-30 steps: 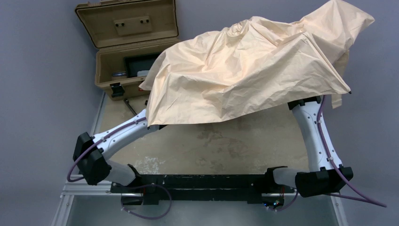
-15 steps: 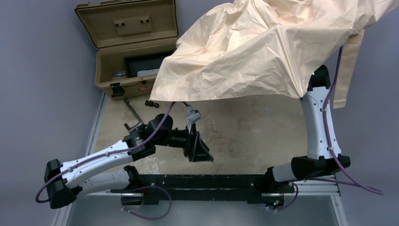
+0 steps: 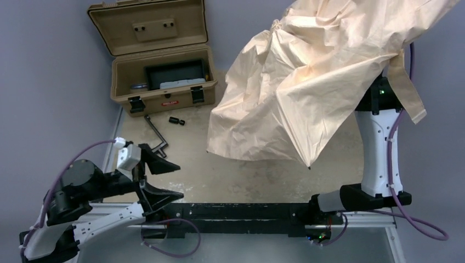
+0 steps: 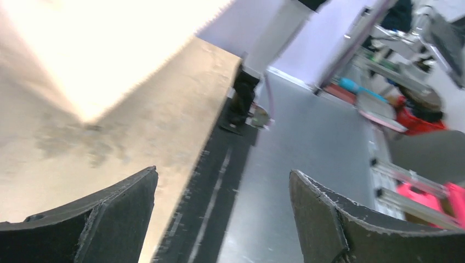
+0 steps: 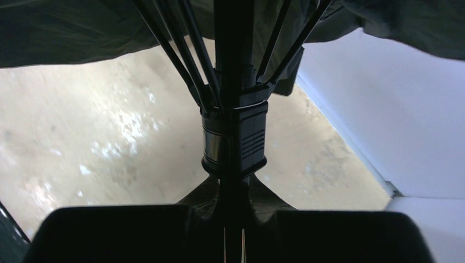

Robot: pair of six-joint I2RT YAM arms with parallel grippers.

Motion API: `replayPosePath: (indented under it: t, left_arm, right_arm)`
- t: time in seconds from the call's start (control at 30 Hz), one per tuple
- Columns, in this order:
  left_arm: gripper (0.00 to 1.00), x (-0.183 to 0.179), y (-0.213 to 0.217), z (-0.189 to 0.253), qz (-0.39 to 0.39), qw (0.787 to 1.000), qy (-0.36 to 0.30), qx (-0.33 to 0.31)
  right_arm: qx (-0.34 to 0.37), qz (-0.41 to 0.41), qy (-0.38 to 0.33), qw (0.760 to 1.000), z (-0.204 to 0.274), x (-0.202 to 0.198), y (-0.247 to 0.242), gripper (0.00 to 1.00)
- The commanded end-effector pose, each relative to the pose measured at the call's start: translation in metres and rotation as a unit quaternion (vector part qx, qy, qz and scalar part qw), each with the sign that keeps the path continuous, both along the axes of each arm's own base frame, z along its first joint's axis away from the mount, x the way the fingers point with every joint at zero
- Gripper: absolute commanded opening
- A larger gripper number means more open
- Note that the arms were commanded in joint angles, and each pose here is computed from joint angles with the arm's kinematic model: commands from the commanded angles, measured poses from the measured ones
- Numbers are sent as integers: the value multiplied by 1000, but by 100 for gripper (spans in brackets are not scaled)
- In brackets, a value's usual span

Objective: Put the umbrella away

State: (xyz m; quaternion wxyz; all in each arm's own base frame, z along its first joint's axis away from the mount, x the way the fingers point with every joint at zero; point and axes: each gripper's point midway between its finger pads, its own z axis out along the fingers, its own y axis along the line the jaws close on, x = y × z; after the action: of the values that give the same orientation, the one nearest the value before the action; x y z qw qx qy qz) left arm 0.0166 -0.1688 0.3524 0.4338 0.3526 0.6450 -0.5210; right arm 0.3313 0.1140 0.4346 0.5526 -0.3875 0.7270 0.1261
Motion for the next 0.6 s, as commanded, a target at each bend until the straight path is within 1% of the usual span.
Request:
replayPosePath:
  t: [0.0, 0.1, 0.17, 0.3, 0.47, 0.57]
  left_arm:
    - [87, 38, 28, -14, 109, 989, -60, 75]
    - [87, 45, 20, -6, 109, 988, -80, 74]
    - [87, 49, 13, -11, 106, 987, -85, 83]
    - [87, 57, -1, -22, 103, 986, -83, 99]
    - [87, 61, -7, -29, 103, 986, -82, 105]
    - [88, 64, -9, -35, 107, 986, -80, 103]
  right_arm:
    - [-82, 31, -112, 990, 41, -53, -16, 0]
    - [-129, 16, -121, 984, 39, -62, -30, 0]
    - [-153, 5, -98, 983, 22, -58, -39, 0]
    - [-191, 12, -36, 981, -28, -51, -36, 0]
    - [-226, 53, 45, 972, -89, -47, -7, 0]
    - [-241, 85, 111, 960, -146, -39, 9, 0]
